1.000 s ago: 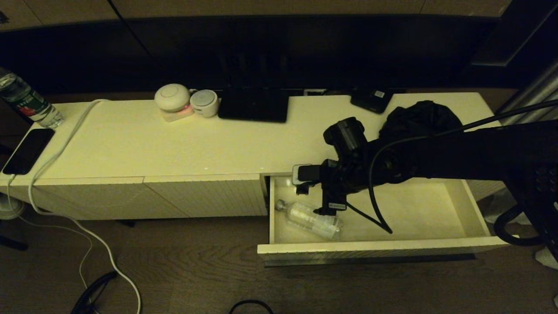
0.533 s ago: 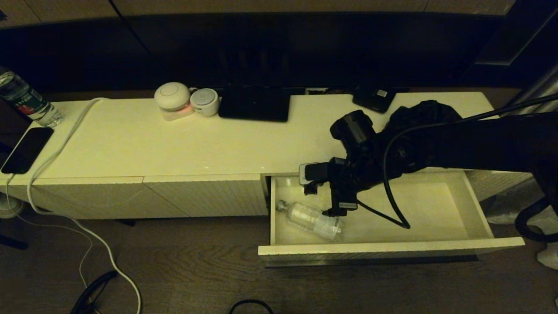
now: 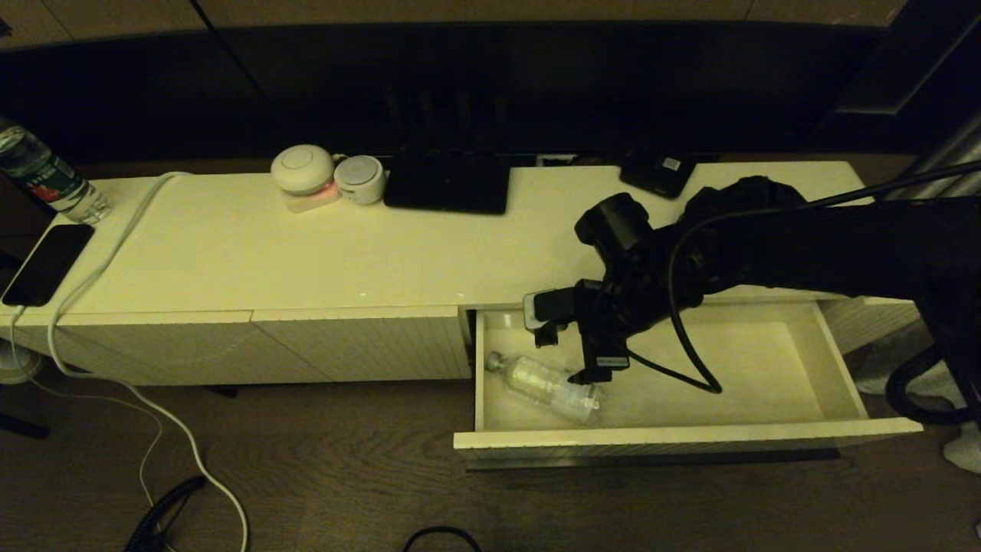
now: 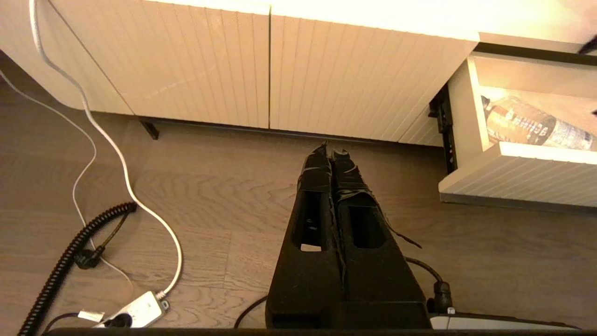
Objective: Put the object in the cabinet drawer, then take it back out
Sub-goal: Take the mineral water out of the drawer and put it on the table
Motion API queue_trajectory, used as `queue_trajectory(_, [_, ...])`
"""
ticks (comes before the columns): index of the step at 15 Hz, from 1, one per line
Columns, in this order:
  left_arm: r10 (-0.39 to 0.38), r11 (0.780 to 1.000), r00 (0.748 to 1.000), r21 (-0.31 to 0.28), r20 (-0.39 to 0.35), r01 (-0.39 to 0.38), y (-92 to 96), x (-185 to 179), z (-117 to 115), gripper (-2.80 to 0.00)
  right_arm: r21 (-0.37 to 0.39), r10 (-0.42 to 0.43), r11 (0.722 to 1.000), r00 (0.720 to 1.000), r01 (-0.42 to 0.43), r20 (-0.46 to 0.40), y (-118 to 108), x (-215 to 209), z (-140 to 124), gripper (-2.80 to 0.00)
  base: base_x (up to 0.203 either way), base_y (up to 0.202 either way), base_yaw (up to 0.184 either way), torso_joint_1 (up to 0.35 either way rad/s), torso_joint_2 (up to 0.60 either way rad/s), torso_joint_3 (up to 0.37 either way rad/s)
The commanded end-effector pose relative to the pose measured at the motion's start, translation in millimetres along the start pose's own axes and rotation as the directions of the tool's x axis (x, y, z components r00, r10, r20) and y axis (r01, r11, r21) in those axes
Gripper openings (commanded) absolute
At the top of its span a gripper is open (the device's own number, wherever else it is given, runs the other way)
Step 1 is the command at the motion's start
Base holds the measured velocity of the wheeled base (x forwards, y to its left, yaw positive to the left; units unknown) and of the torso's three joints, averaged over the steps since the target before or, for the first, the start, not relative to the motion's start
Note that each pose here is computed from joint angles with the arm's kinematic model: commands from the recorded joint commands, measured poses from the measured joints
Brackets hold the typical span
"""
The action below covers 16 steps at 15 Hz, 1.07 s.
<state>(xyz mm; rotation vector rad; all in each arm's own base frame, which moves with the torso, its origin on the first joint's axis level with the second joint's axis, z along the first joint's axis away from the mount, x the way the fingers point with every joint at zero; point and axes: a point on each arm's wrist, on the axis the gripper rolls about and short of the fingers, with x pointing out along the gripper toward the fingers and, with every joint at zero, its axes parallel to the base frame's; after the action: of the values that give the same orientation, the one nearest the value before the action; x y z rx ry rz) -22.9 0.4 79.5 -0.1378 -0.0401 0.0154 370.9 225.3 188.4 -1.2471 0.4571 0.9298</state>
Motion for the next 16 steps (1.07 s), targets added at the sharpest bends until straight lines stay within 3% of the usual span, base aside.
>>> queue_trajectory(1, [0.000, 1.000, 1.000, -0.001, 0.003, 0.000, 0.0, -0.1, 0.1, -2.80, -0.005, 0.021, 1.000, 1.000, -0.021, -0.008, 2.6, 17.7, -0.7, 0.00, 0.000, 0.000, 0.000, 0.000, 0.00, 0.000])
queue_trajectory(8, [0.000, 1.000, 1.000, -0.001, 0.003, 0.000, 0.0, -0.1, 0.1, -2.80, 0.017, -0.038, 0.999, 0.999, 0.037, 0.020, -1.4, 32.1, 1.6, 0.00, 0.000, 0.000, 0.000, 0.000, 0.00, 0.000])
queue_trajectory(16, [0.000, 1.000, 1.000, -0.001, 0.001, 0.000, 0.0, -0.1, -0.1, -2.80, 0.008, -0.013, 1.000, 1.000, 0.013, 0.022, 5.8, 39.6, 7.7, 0.00, 0.000, 0.000, 0.000, 0.000, 0.00, 0.000])
